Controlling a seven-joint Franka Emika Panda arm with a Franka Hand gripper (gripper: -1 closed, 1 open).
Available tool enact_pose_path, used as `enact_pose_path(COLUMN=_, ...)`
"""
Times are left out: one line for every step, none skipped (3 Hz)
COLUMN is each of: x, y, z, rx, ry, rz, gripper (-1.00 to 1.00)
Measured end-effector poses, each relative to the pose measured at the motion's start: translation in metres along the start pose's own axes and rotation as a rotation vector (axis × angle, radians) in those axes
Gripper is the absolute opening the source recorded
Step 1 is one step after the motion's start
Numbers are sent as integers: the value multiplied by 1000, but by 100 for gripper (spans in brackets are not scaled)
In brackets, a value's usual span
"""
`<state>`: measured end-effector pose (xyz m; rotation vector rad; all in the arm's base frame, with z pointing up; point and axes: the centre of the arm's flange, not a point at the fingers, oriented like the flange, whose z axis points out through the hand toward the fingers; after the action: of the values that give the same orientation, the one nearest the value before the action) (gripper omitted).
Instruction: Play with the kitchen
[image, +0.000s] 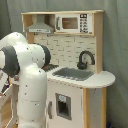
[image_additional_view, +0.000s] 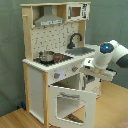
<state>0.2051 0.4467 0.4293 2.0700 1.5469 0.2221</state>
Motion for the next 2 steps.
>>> enact_pose_path(x=18, y=11, z=-13, rx=-84, ry=42, rz=-26, gripper=100)
enact_pose_path(x=29, y=16, z=-15, rx=-214, ry=57, rz=-59, gripper=100)
